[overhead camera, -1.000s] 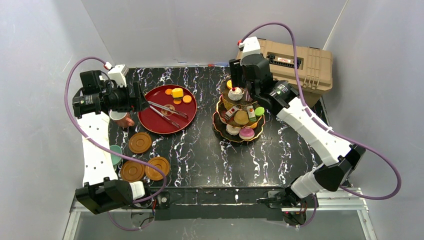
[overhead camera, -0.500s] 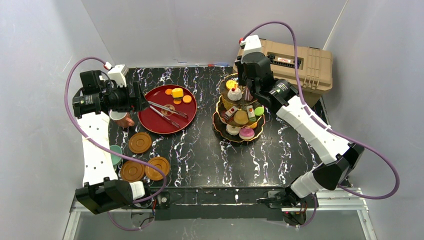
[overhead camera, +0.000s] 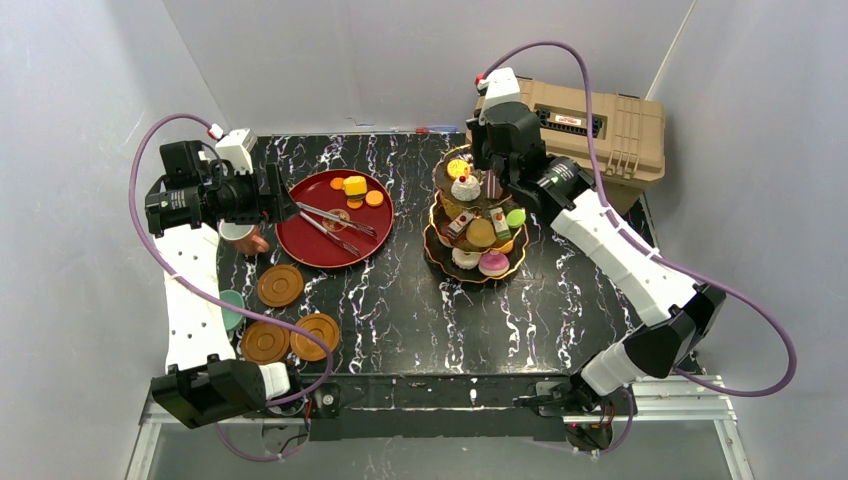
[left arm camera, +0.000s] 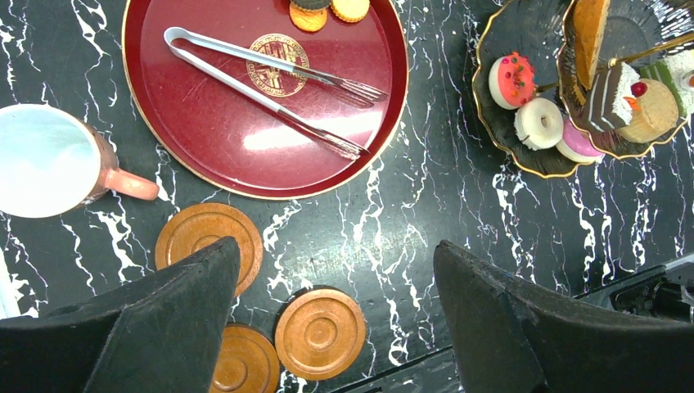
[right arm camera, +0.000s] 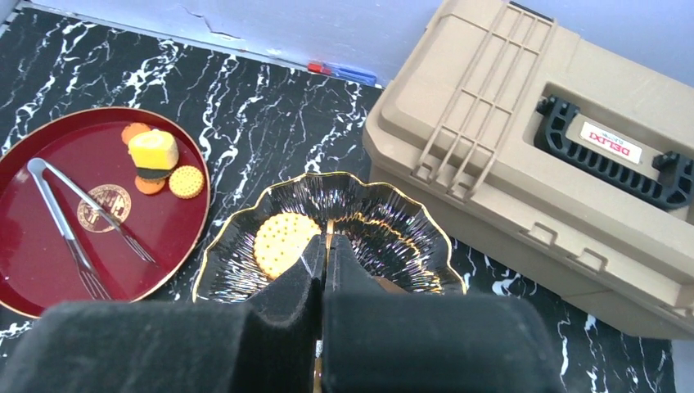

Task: Serve the afternoon tea
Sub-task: Move the desert table to the center of the board.

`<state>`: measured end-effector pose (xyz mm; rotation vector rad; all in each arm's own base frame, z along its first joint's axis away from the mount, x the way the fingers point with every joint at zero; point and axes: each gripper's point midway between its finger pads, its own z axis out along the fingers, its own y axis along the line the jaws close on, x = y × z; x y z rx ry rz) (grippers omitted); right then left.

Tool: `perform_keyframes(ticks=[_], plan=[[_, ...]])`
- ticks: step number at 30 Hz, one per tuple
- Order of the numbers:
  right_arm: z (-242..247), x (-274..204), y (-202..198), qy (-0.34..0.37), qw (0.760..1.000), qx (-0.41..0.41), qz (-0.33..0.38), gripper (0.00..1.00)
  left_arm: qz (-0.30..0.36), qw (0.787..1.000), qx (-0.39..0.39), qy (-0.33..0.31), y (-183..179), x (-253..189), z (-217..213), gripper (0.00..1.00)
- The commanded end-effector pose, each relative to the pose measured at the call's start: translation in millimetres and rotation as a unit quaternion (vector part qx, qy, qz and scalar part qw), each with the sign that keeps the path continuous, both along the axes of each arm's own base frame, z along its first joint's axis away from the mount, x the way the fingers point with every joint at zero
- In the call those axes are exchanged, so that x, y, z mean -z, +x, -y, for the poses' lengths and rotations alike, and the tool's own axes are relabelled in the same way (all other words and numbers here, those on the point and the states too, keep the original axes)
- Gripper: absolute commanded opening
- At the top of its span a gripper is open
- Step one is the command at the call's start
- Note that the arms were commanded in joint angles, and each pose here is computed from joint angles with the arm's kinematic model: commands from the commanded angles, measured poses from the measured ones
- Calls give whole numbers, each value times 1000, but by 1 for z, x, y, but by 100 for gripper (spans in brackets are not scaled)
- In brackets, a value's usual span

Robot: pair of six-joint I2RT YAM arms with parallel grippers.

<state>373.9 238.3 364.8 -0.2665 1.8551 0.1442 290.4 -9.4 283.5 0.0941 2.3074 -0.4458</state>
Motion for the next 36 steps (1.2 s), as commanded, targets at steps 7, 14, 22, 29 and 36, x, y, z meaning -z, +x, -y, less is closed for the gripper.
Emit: perform_keyframes(ticks=[7, 14, 22, 29, 36], plan=[[-27, -92, 15, 99, 987, -39, 125, 1, 14, 1000, 9, -6, -3, -14, 6, 86], [-39, -88, 26, 114, 982, -44, 146, 1, 13, 1000, 10, -5, -4, -13, 6, 86], [-53, -91, 42, 114, 980, -45, 158, 1, 14, 1000, 8, -3, -3, -14, 4, 86], [-57, -65, 47, 95, 985, -46, 139, 14, 11, 1000, 9, -2, -5, -10, 5, 86], [-50, -84, 31, 111, 980, -59, 153, 61, 7, 1000, 10, 7, -6, -13, 2, 88]])
